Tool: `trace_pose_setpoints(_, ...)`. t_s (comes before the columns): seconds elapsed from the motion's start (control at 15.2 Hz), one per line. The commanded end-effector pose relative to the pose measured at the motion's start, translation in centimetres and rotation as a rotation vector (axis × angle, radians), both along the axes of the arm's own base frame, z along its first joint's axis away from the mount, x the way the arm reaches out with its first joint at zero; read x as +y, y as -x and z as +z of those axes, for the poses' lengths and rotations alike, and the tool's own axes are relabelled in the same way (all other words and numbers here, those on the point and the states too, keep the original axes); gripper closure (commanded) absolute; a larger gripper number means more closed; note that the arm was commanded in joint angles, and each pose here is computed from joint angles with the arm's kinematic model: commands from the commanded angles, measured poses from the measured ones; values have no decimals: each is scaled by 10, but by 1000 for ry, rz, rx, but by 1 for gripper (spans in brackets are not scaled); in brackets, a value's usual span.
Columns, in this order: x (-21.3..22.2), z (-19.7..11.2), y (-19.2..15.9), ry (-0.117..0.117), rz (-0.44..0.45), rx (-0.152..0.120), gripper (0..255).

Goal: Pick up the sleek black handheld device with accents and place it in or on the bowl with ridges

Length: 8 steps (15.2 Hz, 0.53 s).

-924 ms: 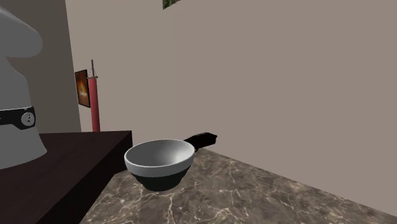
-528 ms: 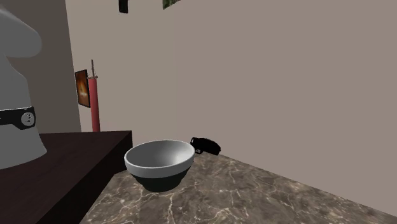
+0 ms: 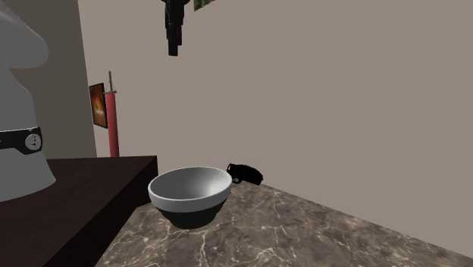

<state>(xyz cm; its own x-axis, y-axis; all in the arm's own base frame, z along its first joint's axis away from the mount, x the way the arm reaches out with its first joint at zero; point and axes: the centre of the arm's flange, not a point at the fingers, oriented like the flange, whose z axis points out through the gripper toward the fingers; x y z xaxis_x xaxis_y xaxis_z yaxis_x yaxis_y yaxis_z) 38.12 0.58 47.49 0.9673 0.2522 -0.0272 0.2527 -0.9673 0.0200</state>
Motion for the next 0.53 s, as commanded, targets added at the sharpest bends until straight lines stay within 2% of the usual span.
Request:
trace_pose_setpoints(0.0, 4, -25, -14, 1, 22, -1, 0)
trace_pose_setpoints(0.46, 28, -102, -60, 4, 98, 1, 0)
